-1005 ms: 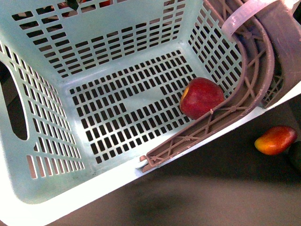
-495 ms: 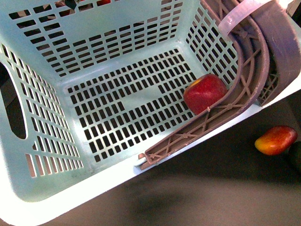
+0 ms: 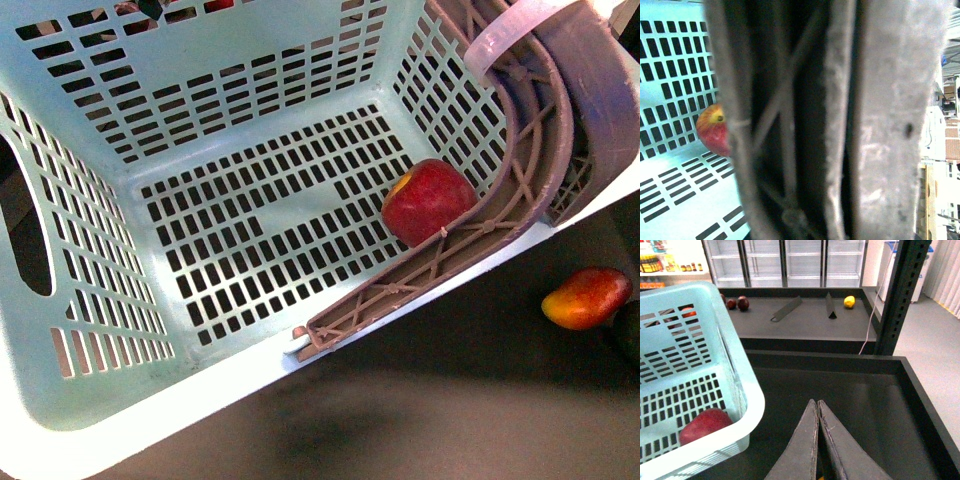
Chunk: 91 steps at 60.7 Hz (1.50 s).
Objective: Pick apple with right arm and hold basket with left
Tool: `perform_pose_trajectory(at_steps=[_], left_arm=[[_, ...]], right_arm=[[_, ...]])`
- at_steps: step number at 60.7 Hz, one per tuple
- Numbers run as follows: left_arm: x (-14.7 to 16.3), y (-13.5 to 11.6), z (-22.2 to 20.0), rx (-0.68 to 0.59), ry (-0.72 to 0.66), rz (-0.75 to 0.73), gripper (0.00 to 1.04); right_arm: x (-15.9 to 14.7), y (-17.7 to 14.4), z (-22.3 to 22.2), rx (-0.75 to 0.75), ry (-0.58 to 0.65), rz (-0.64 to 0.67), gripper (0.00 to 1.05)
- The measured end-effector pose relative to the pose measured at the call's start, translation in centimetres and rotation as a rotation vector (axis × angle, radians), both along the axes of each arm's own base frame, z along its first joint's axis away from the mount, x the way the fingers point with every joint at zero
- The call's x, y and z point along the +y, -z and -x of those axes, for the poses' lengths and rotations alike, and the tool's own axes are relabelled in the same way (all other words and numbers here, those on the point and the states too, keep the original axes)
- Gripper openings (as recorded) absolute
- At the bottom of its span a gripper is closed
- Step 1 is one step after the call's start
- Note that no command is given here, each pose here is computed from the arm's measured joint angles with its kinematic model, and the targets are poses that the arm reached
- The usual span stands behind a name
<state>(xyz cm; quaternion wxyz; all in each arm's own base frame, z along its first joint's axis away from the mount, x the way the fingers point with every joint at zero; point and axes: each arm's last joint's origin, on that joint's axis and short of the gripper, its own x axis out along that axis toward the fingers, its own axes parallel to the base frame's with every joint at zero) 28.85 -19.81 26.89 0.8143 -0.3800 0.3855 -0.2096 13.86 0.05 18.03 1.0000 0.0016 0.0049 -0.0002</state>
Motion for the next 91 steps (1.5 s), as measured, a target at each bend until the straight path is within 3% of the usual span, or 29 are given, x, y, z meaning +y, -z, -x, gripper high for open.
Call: perform_pose_trajectory(at_steps=[91], left_arm=[[0.0, 0.0, 0.0, 0.001, -0.002, -0.001, 0.15]], right_arm=[[0.0, 1.1, 4.2, -0.022, -0.002, 0.000, 0.02]])
